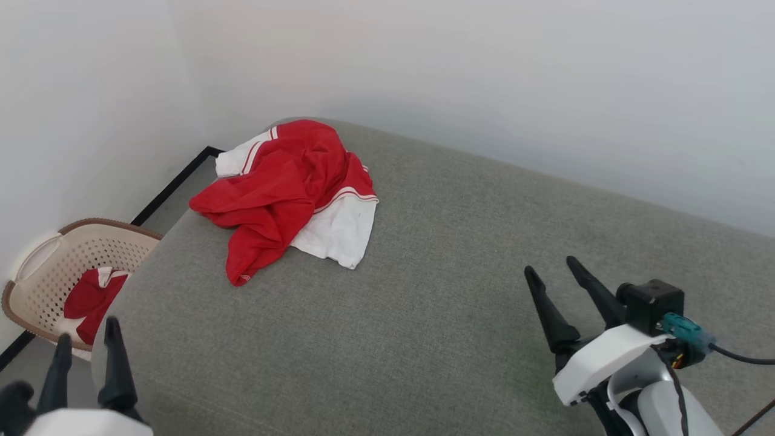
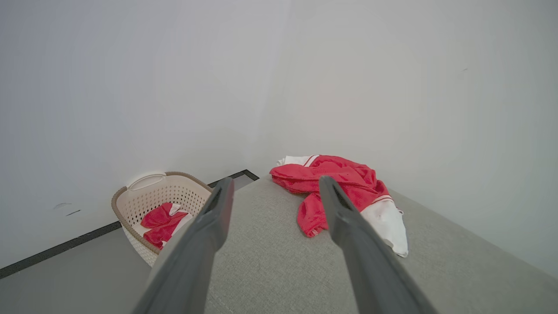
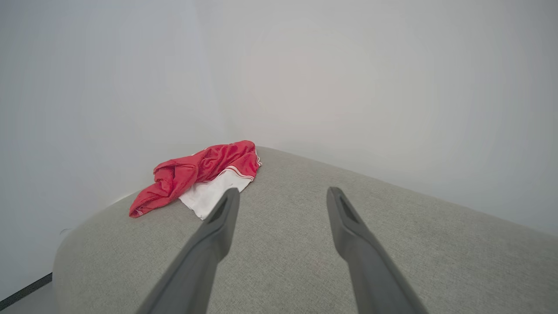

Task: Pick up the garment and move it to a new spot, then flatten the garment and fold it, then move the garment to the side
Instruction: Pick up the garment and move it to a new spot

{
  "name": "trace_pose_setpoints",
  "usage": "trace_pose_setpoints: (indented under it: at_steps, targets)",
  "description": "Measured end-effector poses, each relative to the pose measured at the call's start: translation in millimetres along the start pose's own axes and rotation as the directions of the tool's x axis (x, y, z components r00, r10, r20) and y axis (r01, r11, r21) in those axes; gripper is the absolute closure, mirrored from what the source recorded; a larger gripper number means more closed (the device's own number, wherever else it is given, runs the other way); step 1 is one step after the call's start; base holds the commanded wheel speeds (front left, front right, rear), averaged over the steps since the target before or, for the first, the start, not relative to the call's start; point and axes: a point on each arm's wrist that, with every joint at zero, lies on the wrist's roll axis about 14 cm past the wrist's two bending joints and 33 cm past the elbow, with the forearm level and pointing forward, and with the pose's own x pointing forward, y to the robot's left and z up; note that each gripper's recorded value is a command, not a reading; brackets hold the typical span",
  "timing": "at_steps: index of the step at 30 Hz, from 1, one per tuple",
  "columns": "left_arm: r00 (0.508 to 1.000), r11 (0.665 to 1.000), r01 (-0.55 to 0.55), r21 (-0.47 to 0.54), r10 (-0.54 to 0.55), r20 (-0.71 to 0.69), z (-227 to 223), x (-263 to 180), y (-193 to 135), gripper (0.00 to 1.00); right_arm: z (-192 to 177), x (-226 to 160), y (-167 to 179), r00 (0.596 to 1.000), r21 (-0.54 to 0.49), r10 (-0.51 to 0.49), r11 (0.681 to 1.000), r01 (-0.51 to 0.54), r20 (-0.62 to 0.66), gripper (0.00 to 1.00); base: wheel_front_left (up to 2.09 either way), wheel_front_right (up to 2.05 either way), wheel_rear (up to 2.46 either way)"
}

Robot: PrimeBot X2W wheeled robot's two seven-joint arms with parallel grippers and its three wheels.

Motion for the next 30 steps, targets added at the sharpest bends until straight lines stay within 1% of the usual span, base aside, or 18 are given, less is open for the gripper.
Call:
trace_pose_setpoints:
  at_steps: [2,7,13,14,17,23,27,30]
  targets:
    - [1.000,1.000,0.009,-0.012,-0.009,0.008,3.1,5.3,-3.4,0.00,-0.9,0.9,-3.7,1.000,0.002,-0.008,1.000,0.008,-0.001,0.00,0.00,0.00,0.00]
    - [0.999,0.999,0.039,-0.004,-0.039,-0.004,2.6,22.4,-12.2,0.00,-5.2,2.7,-14.8,0.999,0.007,-0.032,0.999,0.032,-0.009,0.00,0.00,0.00,0.00]
    - [0.994,0.993,0.110,0.035,-0.109,-0.021,5.9,62.3,-35.3,0.00,-7.9,9.0,-34.3,0.998,0.003,-0.059,0.998,0.059,-0.016,0.00,0.00,0.00,0.00]
    - [0.994,0.993,0.110,0.035,-0.109,-0.021,5.9,62.3,-35.3,0.00,-7.9,9.0,-34.3,0.998,0.003,-0.059,0.998,0.059,-0.016,0.00,0.00,0.00,0.00]
    - [0.987,0.987,0.157,0.042,-0.156,-0.039,4.6,96.1,-55.8,0.00,-8.9,14.9,-53.6,0.996,0.000,-0.088,0.996,0.088,-0.015,0.00,0.00,0.00,0.00]
    - [0.973,0.976,0.206,0.063,-0.198,-0.123,-18.5,147.7,-79.6,0.00,-17.7,22.7,-82.6,0.992,0.001,-0.125,0.992,0.125,-0.025,0.00,0.00,0.00,0.00]
    - [0.956,0.973,0.221,0.065,-0.203,-0.210,-48.0,174.8,-90.6,0.00,-32.6,22.0,-100.6,0.987,0.004,-0.152,0.988,0.153,-0.059,0.00,0.00,0.00,0.00]
    - [0.939,0.968,0.235,0.088,-0.202,-0.278,-67.8,196.0,-98.8,0.00,-41.9,19.2,-115.4,0.981,0.007,-0.179,0.984,0.180,-0.075,0.00,0.00,0.00,0.00]
